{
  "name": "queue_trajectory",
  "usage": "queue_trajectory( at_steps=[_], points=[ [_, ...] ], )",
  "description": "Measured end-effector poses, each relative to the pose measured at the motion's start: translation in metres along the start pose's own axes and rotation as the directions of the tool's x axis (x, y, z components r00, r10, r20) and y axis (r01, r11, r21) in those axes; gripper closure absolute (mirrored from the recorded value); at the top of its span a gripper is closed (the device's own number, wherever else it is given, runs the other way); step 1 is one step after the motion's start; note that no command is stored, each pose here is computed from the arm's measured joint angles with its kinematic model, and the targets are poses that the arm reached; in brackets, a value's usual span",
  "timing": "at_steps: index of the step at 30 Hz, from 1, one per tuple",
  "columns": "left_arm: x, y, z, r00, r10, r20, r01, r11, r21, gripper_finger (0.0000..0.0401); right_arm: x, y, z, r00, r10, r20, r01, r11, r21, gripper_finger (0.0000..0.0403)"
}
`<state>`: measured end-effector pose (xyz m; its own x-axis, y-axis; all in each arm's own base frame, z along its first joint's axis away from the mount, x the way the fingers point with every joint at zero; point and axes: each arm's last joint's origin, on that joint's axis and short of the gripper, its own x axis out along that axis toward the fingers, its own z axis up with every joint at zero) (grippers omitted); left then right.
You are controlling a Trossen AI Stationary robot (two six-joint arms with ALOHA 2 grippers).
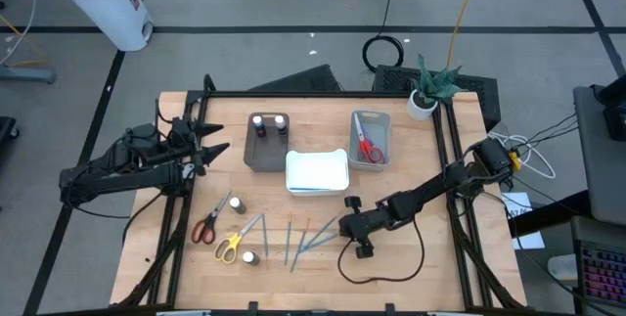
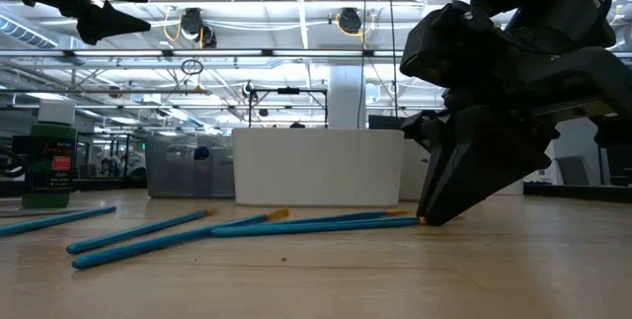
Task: Pick & Place Paint Supplies
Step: Put the blue paint brush into the white bin
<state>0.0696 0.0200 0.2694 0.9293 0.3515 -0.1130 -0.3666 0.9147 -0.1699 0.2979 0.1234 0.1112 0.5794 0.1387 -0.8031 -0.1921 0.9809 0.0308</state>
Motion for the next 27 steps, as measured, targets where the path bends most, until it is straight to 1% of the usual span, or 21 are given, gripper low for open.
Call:
queue_trajectory(
  at_steps=[4,9,15,18,23,27],
  points=[
    [0.0,0.0,0.0,1.0,0.0,0.0,0.0,1.0,0.0,0.0077,0.0,0.0,-0.002,1.0,-0.003,-0.018,0.002,1.0,-0.011,0.0398],
    [0.0,0.0,0.0,1.0,0.0,0.0,0.0,1.0,0.0,0.0077,0.0,0.001,-0.004,0.999,-0.005,-0.038,0.004,1.0,-0.025,0.04],
    [0.0,0.0,0.0,1.0,0.0,0.0,0.0,1.0,0.0,0.0077,-0.007,0.008,0.002,1.0,0.018,0.025,-0.017,0.999,-0.035,0.0402],
    [0.0,0.0,0.0,1.0,0.0,0.0,0.0,1.0,0.0,0.0077,-0.018,0.011,0.008,0.997,0.049,0.065,-0.046,0.998,-0.05,0.0402],
    [0.0,0.0,0.0,1.0,-0.001,0.0,0.001,1.0,0.0,0.0077,-0.047,0.015,0.028,0.972,0.079,0.222,-0.068,0.996,-0.057,0.0403],
    [0.0,0.0,0.0,1.0,0.0,0.0,0.0,1.0,0.0,0.0077,-0.071,0.014,0.047,0.913,0.095,0.396,-0.092,0.995,-0.026,0.0403]
  ],
)
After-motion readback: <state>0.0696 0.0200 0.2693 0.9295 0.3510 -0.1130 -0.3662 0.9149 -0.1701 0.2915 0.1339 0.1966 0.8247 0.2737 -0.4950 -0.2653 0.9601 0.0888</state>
